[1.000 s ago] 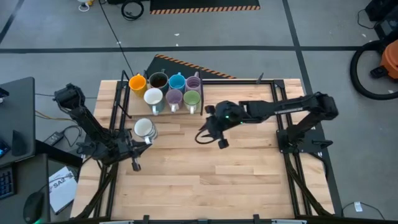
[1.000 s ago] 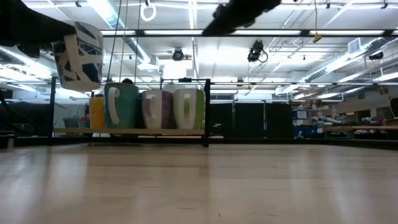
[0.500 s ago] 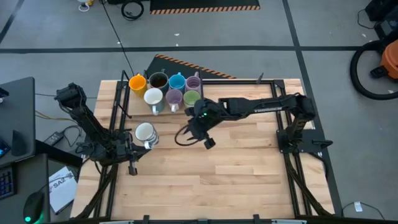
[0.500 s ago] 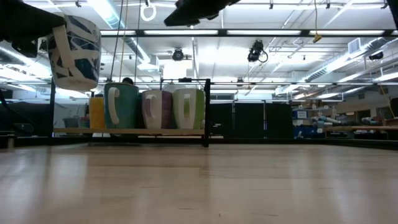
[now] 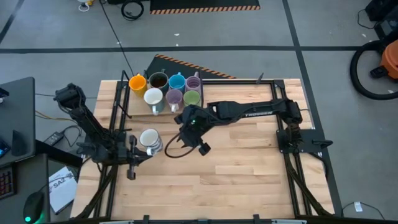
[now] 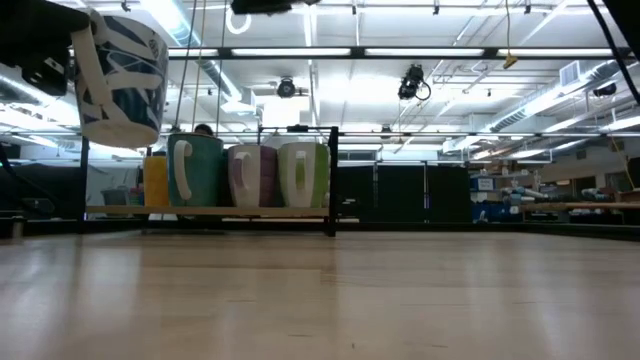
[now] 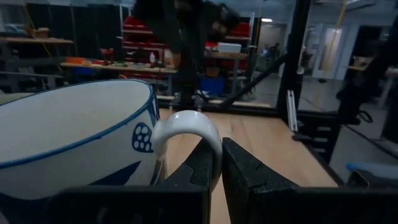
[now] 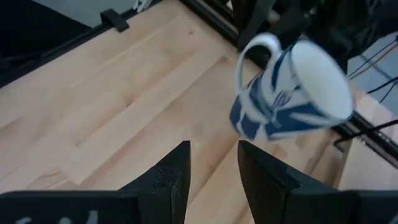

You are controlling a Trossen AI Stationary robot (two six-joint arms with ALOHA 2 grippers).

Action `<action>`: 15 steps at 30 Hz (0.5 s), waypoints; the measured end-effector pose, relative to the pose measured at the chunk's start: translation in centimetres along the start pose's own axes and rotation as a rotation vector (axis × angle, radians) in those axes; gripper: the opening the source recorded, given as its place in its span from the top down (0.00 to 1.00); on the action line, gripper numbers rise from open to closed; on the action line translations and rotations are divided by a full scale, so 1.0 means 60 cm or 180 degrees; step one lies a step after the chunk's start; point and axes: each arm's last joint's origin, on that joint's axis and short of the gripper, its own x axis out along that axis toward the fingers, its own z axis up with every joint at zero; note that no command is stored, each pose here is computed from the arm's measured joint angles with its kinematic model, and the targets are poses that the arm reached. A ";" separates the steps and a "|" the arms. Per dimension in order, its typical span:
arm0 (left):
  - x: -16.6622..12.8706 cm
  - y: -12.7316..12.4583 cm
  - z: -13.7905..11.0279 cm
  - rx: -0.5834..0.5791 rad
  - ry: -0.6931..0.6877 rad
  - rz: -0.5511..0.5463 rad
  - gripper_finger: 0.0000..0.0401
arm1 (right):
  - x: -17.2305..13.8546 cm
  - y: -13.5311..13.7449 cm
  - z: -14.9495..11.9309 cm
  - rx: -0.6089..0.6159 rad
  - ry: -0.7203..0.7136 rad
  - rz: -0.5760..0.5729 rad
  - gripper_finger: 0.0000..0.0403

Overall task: Place coffee mugs
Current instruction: Put the blue patterned mug on the shelf

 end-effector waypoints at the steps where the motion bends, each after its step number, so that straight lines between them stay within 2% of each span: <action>1: 0.002 0.000 -0.002 0.0005 0.0017 -0.0023 0.94 | 0.000 0.002 0.003 -0.0010 -0.0017 0.0000 0.65; 6: 0.013 -0.006 0.003 0.0154 0.0056 0.0061 0.94 | 0.001 0.003 0.010 0.0113 -0.0095 -0.0046 0.65; 15: 0.027 -0.015 0.016 0.0558 0.0078 0.0196 0.94 | -0.018 -0.006 -0.001 0.0508 0.0280 -0.0474 0.66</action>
